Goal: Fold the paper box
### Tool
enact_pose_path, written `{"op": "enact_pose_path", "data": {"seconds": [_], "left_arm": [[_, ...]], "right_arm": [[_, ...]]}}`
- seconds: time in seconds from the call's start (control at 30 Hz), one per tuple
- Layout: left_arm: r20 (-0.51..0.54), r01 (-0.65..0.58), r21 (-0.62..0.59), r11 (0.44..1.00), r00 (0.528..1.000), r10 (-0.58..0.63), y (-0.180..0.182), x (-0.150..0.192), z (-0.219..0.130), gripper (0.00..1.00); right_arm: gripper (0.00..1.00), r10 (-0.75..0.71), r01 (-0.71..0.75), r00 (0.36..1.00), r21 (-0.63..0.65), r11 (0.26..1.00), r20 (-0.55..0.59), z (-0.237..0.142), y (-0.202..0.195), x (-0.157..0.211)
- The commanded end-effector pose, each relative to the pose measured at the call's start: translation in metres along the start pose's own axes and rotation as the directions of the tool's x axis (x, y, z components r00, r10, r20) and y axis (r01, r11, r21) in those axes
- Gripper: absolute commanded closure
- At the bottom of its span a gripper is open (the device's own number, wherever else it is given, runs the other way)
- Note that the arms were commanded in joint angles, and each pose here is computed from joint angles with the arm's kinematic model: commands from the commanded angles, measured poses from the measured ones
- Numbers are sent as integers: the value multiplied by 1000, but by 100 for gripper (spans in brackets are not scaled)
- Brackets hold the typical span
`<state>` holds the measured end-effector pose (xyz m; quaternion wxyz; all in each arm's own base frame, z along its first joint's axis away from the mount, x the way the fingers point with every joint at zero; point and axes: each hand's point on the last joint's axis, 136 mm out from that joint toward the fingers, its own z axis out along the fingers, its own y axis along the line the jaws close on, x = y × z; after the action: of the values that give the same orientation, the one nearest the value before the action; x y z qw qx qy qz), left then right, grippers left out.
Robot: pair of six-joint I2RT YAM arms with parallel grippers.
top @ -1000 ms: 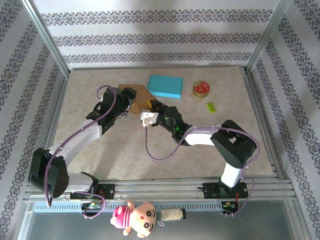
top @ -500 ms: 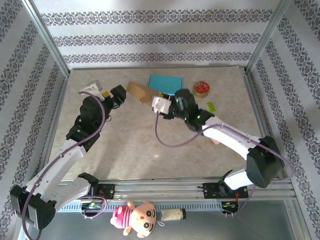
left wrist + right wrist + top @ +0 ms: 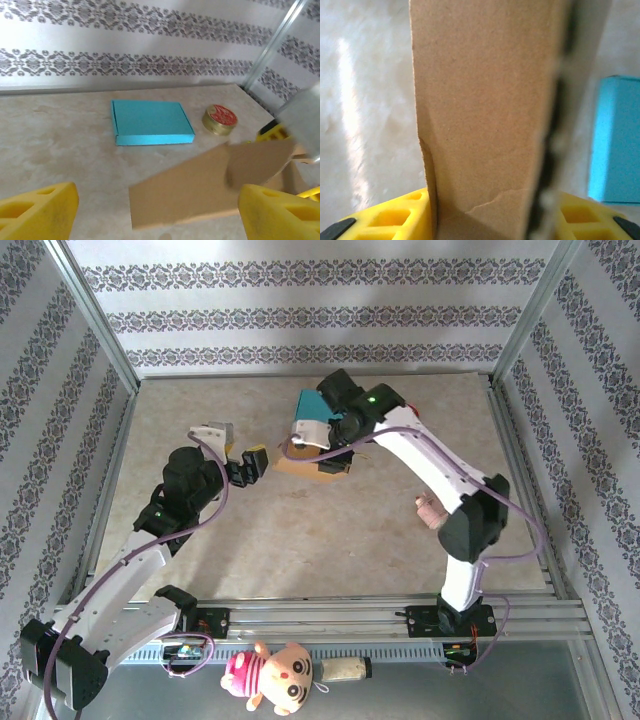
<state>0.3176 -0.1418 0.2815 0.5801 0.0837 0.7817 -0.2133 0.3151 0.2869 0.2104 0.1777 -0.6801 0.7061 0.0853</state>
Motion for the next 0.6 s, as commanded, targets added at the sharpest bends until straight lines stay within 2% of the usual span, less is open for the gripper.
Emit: {"op": "enact_pose_path", "data": {"seconds": [0.0, 0.13, 0.4, 0.5, 0.57], "left_arm": [[3, -93, 94, 991, 996, 93, -18, -11, -9, 17], [-20, -124, 128, 984, 992, 128, -25, -9, -19, 17], [-58, -101, 80, 992, 993, 106, -13, 13, -28, 17], [-56, -75, 39, 996, 995, 77, -5, 18, -28, 18], [-64, -73, 24, 997, 995, 74, -2, 22, -28, 18]], "right_arm": [[56, -82, 58, 986, -163, 985, -148, -2, 35, 20], [55, -106, 62, 975, -219, 974, -195, 15, 40, 19], [51, -148, 88, 961, -252, 964, -234, 50, 33, 22], [45, -145, 96, 967, -230, 968, -209, 61, 28, 12], [36, -141, 102, 972, -204, 974, -186, 63, 22, 5]]}}
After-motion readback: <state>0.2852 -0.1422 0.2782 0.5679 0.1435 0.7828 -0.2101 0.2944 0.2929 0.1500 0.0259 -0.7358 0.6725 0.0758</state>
